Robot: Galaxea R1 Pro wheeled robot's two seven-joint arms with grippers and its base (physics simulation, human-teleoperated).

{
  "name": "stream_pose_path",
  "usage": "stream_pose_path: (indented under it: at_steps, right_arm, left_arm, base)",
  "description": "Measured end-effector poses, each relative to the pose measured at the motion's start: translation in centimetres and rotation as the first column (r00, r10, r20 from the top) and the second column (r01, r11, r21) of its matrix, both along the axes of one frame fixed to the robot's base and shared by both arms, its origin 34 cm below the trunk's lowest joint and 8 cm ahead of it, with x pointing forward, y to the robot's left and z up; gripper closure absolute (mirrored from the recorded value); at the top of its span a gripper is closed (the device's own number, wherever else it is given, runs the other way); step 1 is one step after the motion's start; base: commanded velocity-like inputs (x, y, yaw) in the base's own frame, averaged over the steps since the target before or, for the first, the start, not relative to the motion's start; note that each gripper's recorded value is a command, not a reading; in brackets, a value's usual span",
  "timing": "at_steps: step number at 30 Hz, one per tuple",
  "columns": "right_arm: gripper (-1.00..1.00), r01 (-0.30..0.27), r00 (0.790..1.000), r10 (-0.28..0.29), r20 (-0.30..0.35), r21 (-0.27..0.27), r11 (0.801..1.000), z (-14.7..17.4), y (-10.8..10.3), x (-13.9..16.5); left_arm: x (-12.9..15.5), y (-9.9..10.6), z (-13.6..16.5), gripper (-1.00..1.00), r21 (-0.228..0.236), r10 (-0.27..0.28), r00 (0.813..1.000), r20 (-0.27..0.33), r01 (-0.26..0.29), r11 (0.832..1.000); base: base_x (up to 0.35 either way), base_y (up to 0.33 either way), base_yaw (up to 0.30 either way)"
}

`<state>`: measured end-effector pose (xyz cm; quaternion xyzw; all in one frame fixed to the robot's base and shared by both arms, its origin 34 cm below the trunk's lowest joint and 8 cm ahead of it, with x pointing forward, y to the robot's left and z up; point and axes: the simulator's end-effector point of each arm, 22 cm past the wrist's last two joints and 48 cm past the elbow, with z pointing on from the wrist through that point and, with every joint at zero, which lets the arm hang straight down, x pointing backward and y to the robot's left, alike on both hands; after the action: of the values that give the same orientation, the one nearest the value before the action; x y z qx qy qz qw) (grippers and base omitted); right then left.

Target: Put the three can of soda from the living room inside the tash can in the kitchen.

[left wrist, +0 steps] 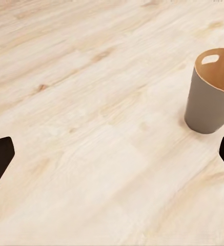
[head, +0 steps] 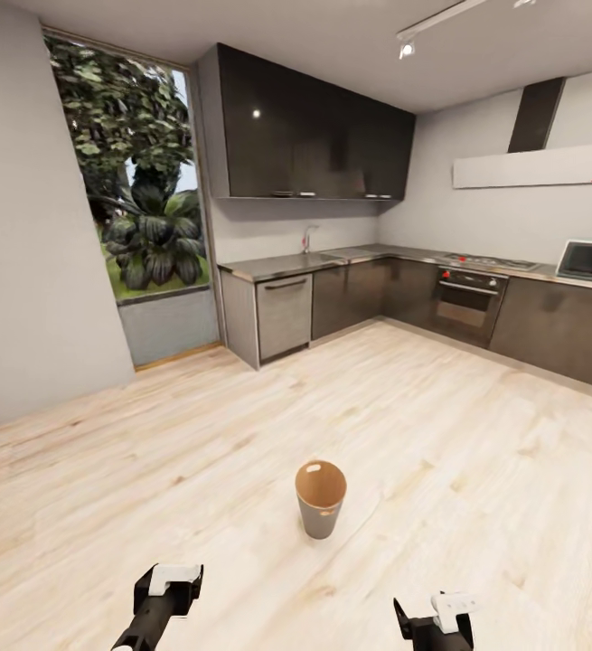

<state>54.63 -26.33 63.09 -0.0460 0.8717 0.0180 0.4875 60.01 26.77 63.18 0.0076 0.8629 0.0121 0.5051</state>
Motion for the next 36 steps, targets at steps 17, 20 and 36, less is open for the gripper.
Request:
stream_pose_path:
  at_steps: [17, 20, 36]
  right_arm:
    - [-1.00, -0.010, 1.000, 0.010, -0.001, -0.004, 1.000, -0.04, 0.28, -0.03]
    - [-1.00, -0.011, 1.000, 0.011, -0.002, -0.004, 1.000, -0.07, 0.31, -0.04]
    - [-1.00, -0.013, 1.000, 0.013, -0.002, -0.005, 1.000, -0.08, 0.37, -0.05]
  left_arm:
    - [-0.04, 0.06, -0.06, -1.00, 0.005, -0.001, 1.000, -0.002, 0.001, 1.000]
    - [-0.04, 0.06, -0.06, -1.00, 0.005, -0.001, 1.000, -0.002, 0.001, 1.000]
    - [-0.03, 0.06, -0.04, -1.00, 0.005, 0.000, 1.000, -0.001, 0.000, 1.000]
  base:
    - [0.302, 0.108, 0.000]
    - [0.324, 0.007, 0.000]
    - [0.325, 0.007, 0.000]
